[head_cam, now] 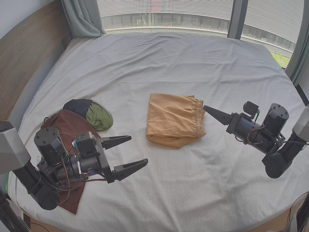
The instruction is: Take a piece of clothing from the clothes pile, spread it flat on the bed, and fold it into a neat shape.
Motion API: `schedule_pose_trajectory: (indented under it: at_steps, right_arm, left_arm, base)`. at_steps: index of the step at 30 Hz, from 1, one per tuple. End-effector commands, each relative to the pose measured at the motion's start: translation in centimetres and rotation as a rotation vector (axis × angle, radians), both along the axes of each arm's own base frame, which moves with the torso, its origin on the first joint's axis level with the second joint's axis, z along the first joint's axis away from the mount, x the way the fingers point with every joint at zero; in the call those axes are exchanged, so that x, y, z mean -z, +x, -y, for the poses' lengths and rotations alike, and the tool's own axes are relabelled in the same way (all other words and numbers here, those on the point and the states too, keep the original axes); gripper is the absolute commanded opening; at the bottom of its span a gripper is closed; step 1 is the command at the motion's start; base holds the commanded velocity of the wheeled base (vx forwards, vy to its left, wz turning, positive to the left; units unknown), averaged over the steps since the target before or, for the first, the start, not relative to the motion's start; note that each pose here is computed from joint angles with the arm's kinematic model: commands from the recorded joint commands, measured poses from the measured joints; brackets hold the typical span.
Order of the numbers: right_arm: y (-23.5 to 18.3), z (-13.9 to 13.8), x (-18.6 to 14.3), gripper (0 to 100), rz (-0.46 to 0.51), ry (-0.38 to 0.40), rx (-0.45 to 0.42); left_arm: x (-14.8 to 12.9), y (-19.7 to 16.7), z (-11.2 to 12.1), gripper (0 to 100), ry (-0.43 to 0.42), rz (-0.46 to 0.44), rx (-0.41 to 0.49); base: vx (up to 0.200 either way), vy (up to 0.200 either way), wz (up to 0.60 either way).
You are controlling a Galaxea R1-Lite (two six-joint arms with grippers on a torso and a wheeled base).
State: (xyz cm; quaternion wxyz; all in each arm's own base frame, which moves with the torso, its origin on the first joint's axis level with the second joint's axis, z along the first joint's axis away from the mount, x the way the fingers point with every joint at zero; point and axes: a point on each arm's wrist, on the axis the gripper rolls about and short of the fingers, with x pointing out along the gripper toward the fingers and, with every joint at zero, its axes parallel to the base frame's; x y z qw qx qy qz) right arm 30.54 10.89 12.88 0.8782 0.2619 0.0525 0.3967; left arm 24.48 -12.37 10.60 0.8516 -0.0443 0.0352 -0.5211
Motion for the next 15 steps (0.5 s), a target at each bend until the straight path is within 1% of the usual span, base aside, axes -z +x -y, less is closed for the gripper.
schedule_pose_trajectory:
  at_steps: [1, 2, 4, 6, 9, 11, 12, 13, 14, 15]
  right_arm:
    - [-4.0, 0.9, -2.8, 100, 0.103, -0.023, -0.006]
    - [-4.9, 1.0, -3.2, 100, 0.138, -0.047, -0.008]
    - [-6.0, 1.2, -3.0, 100, 0.171, -0.093, -0.004]
    - [-7.6, 1.8, -2.6, 100, 0.205, -0.163, 0.006]
    - [-10.0, 2.6, -2.0, 100, 0.25, -0.252, 0.022]
    - [-11.3, 3.1, -1.8, 100, 0.284, -0.297, 0.029]
    - [-12.6, 3.5, -1.8, 100, 0.314, -0.328, 0.04]
    - [-13.0, 3.8, -1.8, 100, 0.324, -0.336, 0.044]
    - [-14.5, 4.4, -2.0, 100, 0.352, -0.347, 0.059]
    - [-15.7, 4.8, -2.3, 100, 0.374, -0.34, 0.064]
  left_arm:
    - [-1.8, -2.4, 0.3, 100, -0.021, 0.051, 0.044]
    - [-2.2, -3.5, 0.6, 100, -0.021, 0.07, 0.073]
    - [-2.7, -4.9, 0.9, 100, -0.022, 0.092, 0.095]
    - [-3.0, -6.6, 1.2, 100, -0.026, 0.1, 0.114]
    - [-3.2, -9.3, 0.7, 100, -0.03, 0.099, 0.16]
    - [-3.3, -10.4, 0.6, 100, -0.034, 0.099, 0.184]
    - [-3.6, -11.2, 0.3, 100, -0.043, 0.109, 0.193]
    - [-3.6, -11.5, 0.2, 100, -0.045, 0.108, 0.192]
    - [-3.8, -12.1, -0.3, 100, -0.054, 0.116, 0.178]
    - [-3.9, -12.5, -0.7, 100, -0.06, 0.122, 0.164]
  base:
    - [0.0, 0.0, 0.0]
    - [0.0, 0.0, 0.0]
    - [0.0, 0.0, 0.0]
    - [0.0, 0.0, 0.0]
    - [0.0, 0.0, 0.0]
    - [0.0, 0.0, 0.0]
    - [0.0, 0.0, 0.0]
    - [0.0, 0.0, 0.0]
    - [0.0, 0.0, 0.0]
    - [0.0, 0.0, 0.0]
